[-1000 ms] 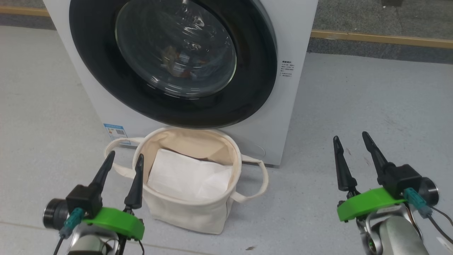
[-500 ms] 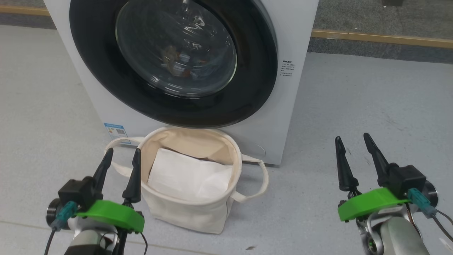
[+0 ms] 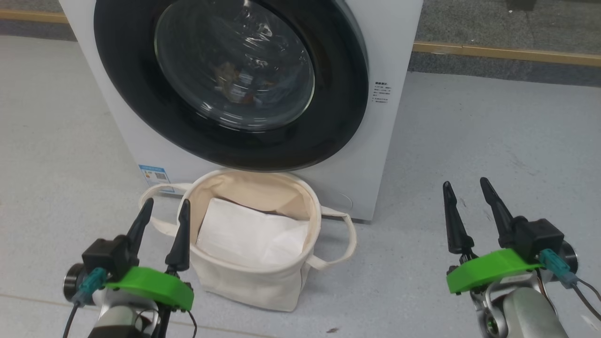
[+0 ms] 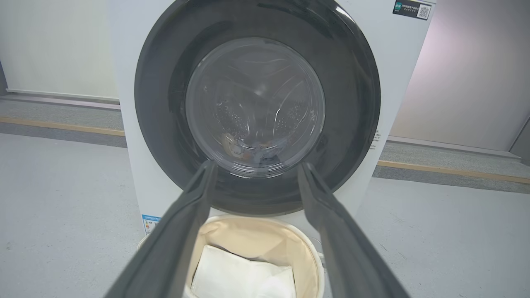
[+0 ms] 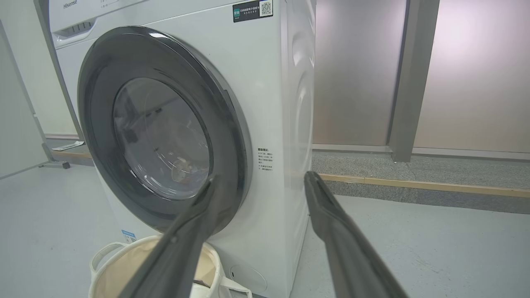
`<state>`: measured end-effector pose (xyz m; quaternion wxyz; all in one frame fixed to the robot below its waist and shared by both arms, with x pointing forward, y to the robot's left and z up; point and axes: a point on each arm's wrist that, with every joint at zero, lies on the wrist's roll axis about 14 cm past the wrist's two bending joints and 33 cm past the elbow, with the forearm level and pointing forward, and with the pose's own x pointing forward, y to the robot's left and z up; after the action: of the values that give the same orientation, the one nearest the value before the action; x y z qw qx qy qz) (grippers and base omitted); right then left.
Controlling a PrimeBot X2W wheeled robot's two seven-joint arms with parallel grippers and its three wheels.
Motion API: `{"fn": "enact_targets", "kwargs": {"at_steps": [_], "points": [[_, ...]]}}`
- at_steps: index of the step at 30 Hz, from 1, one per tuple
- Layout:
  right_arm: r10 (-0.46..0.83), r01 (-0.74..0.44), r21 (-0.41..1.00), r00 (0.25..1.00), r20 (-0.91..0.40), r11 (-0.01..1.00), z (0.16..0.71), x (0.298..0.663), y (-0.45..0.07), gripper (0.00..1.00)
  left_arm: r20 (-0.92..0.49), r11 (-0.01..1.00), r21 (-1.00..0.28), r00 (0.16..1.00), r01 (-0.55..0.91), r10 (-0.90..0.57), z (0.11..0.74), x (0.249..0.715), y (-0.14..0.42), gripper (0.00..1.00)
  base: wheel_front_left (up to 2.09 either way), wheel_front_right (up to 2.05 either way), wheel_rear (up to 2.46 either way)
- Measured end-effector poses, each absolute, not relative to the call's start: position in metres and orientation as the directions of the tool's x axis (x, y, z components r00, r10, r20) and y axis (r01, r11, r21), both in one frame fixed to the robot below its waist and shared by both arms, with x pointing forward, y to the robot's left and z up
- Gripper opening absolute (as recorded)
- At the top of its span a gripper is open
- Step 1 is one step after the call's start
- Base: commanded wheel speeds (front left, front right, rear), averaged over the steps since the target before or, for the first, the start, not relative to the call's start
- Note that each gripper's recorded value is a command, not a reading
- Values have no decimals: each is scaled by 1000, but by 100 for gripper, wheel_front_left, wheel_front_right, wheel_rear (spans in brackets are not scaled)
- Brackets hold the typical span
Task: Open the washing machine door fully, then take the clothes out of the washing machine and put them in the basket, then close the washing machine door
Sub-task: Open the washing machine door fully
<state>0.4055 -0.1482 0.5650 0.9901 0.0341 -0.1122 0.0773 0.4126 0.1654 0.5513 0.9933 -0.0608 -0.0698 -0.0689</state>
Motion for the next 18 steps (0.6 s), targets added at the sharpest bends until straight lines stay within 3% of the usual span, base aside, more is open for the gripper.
{"fn": "enact_targets", "kwargs": {"at_steps": [11, 17, 18], "points": [[137, -163, 100, 964, 226, 982, 563, 406, -148, 100, 140, 983, -104, 980, 154, -139, 549, 413, 163, 100, 0, 0, 0], [102, -163, 257, 967, 234, 953, 565, 413, -152, 98, 129, 984, -100, 982, 150, -137, 545, 415, 163, 100, 0, 0, 0], [91, -162, 297, 967, 237, 941, 566, 416, -153, 65, 126, 983, -101, 982, 150, -137, 544, 415, 163, 100, 0, 0, 0]]}}
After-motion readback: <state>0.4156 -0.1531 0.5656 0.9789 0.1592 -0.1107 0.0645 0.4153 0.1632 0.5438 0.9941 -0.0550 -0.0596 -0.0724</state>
